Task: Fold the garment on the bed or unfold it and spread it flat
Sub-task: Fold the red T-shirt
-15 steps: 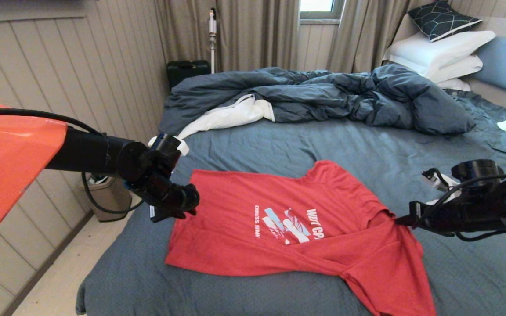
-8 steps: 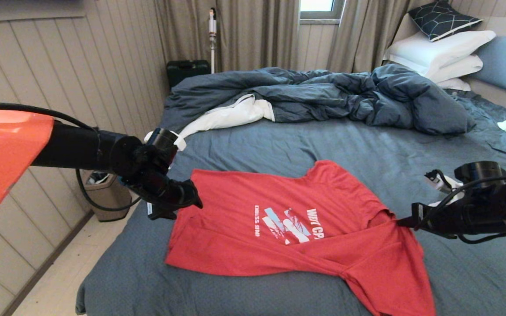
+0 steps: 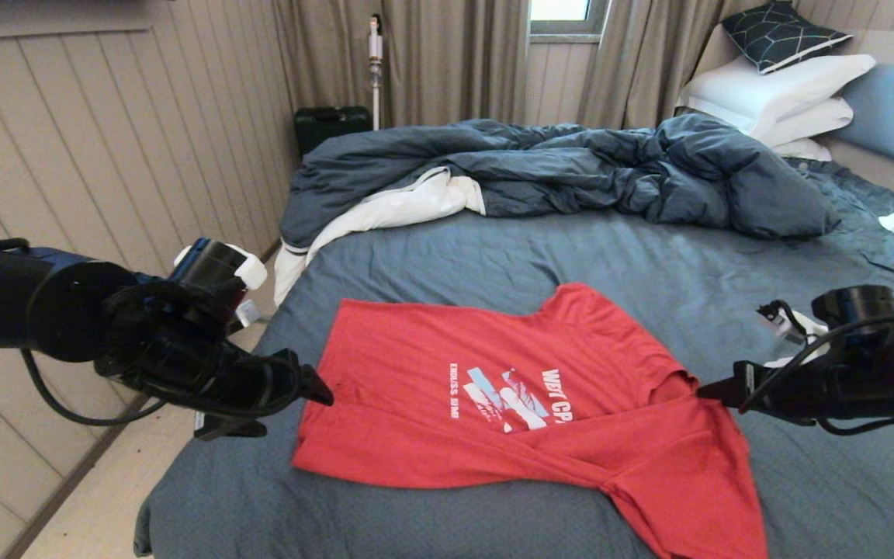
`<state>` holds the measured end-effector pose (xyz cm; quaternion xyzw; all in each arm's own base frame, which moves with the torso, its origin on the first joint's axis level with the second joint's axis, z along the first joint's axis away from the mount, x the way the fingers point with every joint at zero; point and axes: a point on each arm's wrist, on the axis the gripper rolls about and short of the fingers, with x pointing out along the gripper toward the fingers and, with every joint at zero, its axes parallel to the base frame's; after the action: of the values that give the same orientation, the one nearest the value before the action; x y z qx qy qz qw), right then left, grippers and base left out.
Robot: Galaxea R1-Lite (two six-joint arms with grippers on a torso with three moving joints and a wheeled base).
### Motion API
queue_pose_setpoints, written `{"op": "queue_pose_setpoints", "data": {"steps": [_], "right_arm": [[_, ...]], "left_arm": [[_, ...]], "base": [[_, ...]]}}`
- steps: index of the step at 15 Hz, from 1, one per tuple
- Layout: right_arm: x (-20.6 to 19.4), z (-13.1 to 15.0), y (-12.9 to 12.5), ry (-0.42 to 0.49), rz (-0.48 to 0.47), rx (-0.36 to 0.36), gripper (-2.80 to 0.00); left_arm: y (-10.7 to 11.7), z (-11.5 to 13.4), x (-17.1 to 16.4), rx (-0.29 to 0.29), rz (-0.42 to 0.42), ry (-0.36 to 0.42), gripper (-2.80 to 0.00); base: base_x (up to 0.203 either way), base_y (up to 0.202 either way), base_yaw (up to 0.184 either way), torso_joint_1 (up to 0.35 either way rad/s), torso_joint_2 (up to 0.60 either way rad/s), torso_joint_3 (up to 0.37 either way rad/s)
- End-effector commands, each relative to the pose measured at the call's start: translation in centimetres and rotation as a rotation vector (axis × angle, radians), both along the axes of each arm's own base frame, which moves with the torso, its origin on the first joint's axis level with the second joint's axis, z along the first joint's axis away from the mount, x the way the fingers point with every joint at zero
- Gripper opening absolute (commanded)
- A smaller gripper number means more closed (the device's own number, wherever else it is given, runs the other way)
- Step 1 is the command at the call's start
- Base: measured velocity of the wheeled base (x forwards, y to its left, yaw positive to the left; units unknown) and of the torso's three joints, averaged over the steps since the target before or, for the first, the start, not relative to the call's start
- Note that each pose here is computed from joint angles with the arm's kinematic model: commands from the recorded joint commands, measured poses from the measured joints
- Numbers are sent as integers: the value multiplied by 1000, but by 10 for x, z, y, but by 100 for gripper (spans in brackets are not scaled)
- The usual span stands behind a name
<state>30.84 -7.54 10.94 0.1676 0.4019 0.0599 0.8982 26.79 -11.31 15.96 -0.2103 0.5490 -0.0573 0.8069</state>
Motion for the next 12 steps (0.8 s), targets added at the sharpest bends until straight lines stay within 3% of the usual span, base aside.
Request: {"op": "queue_pose_setpoints", "data": {"steps": [1,4,8,9,12], "right_arm": [[-3,4,-1,-10,-5,0,0],[-23,21,3,-49,-9,-11,0],[-80,28,14,-55,-26,-18,0],[-94,23,17,-34,-31,-13,0],[-114,2,22,44,-19,-9,0]], "left_arm": [[8,12,-18,-19,7,-38,0],[18,13,-41,-25,7,-58,0],[34,-2,-68,-16,21,-42,0],[38,-8,-76,-14,19,-44,-280],[48,-22,-103,5,-6,-46,-280]], "base": [[0,0,0,0,0,0],[0,0,0,0,0,0],[0,0,0,0,0,0],[0,0,0,0,0,0],[0,0,0,0,0,0]]}}
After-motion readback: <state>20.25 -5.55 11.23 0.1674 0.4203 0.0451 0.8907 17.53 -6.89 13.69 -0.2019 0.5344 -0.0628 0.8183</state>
